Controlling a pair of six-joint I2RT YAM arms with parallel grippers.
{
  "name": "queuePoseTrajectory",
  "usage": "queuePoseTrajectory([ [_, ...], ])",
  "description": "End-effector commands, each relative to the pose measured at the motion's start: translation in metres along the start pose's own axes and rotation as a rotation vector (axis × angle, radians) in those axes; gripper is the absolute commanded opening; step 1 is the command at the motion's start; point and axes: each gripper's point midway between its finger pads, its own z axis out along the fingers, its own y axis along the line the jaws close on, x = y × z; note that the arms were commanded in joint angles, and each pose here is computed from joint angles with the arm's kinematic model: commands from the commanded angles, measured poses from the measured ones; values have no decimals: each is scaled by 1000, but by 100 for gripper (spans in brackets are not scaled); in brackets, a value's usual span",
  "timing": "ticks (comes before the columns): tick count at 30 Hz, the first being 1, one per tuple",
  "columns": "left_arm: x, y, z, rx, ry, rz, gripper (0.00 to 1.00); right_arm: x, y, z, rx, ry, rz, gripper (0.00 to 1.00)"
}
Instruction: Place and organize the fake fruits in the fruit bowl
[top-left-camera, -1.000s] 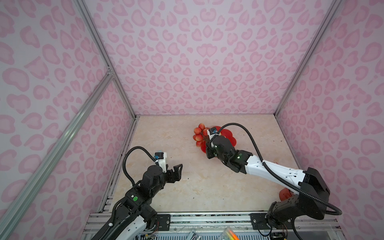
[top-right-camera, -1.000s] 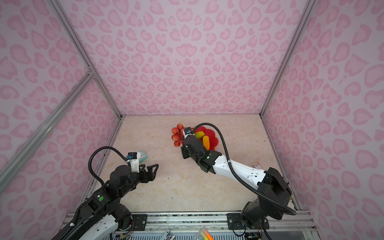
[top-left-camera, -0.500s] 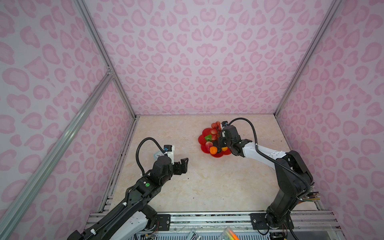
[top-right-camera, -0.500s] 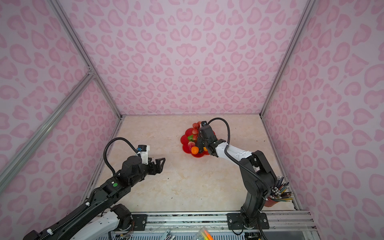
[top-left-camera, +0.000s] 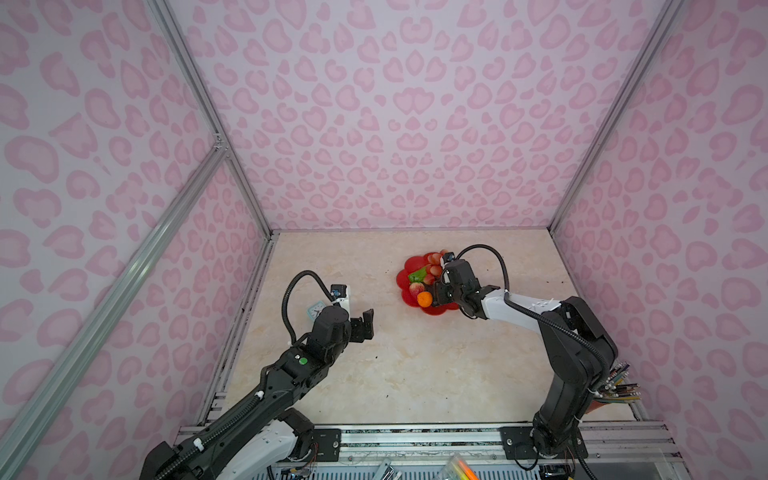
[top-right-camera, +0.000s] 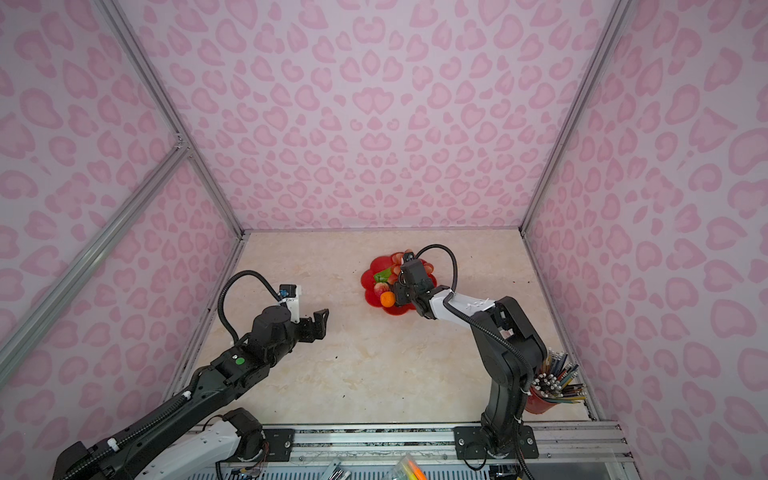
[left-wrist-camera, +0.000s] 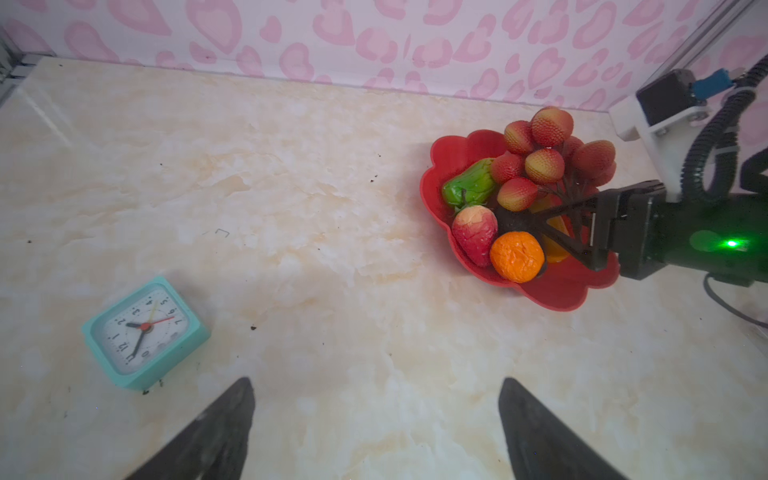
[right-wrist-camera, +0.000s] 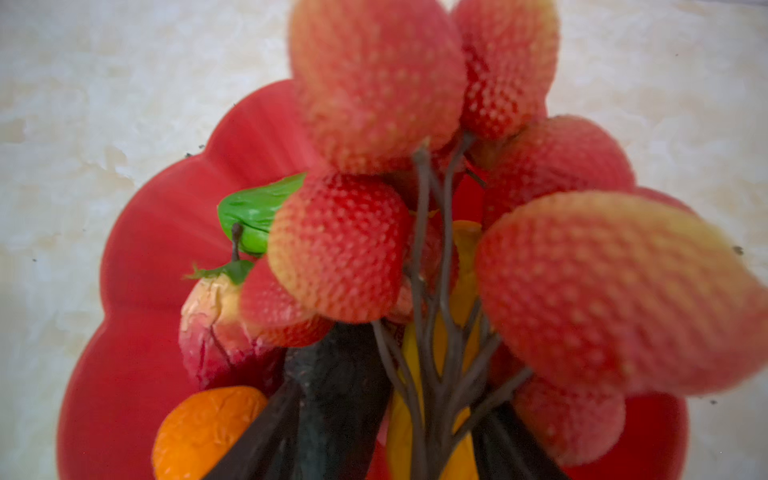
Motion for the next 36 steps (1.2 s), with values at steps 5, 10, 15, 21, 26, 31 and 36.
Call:
queuePoseTrajectory([
  [5,-40,41,-10,-257,-203,63,96,-29,-7,-35,12,-96,27,98],
  [10,-51,67,-7,-393,-317,92,97,-38,-26,-82,37,-188,37,98],
  [15,-43,119,7,-488,-347,37,98,-33,-84,-130,166,-310,104,99],
  [21,-40,162,15,-519,-385,1,98,-1,-179,-158,454,-406,156,99],
  [26,-17,182,38,-521,-335,-16,97,23,-222,-150,562,-426,186,99],
  [31,-23,181,61,-482,-293,59,96,31,-241,-134,585,-471,176,99],
  [36,-17,194,72,-445,-284,5,95,41,-230,-110,481,-506,126,99],
])
